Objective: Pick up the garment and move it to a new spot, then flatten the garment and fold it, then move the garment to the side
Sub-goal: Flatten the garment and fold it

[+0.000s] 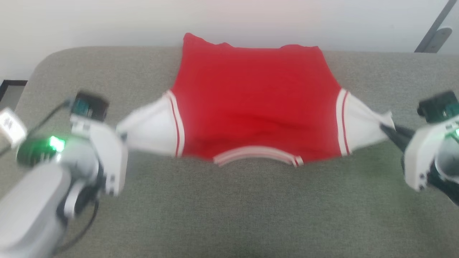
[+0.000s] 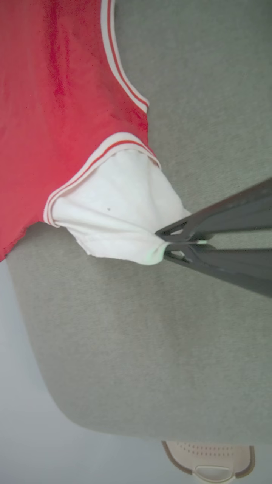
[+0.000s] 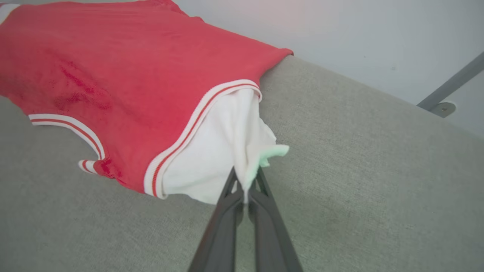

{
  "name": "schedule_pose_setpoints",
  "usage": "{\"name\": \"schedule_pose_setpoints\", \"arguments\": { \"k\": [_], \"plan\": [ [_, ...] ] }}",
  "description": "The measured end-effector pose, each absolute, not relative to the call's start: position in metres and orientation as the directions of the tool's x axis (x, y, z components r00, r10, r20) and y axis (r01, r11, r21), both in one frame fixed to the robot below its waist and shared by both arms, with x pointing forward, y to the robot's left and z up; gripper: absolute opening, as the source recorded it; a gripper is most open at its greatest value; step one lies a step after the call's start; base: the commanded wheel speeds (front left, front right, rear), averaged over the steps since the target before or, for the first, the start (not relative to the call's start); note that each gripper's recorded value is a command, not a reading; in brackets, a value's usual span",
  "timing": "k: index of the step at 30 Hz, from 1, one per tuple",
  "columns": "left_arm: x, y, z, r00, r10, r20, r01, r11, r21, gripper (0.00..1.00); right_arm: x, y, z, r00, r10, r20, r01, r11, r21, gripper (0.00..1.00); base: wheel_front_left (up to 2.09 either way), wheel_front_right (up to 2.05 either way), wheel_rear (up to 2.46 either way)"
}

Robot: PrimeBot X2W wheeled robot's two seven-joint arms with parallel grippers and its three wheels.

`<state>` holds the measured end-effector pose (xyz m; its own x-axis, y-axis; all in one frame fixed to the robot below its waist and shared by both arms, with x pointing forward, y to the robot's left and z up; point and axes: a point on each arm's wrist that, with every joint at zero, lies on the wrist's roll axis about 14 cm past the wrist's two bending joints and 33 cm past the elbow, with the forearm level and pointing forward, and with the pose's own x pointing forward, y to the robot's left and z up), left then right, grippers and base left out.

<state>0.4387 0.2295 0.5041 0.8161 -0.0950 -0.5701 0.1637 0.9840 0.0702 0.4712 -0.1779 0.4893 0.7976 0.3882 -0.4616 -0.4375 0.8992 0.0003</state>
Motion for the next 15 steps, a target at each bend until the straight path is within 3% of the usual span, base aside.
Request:
{"name": "schedule_pose_setpoints", "arguments": {
  "k": [8, 15],
  "plan": [
    [0.360, 0.223, 0.483, 0.722, -0.080, -0.687, 0.107, 0.994, -0.003, 0.00, 0.403, -0.195, 0.451, 0.647, 0.390, -0.656, -0.478, 0.877, 0.050, 0.00, 0.00, 0.00, 0.00],
    [0.309, 0.221, 0.461, 0.626, -0.046, -0.779, 0.020, 0.999, -0.043, 0.00, 0.329, -0.196, 0.413, 0.440, 0.412, -0.798, -0.475, 0.861, 0.183, 0.00, 0.00, 0.00, 0.00]
  ]
}}
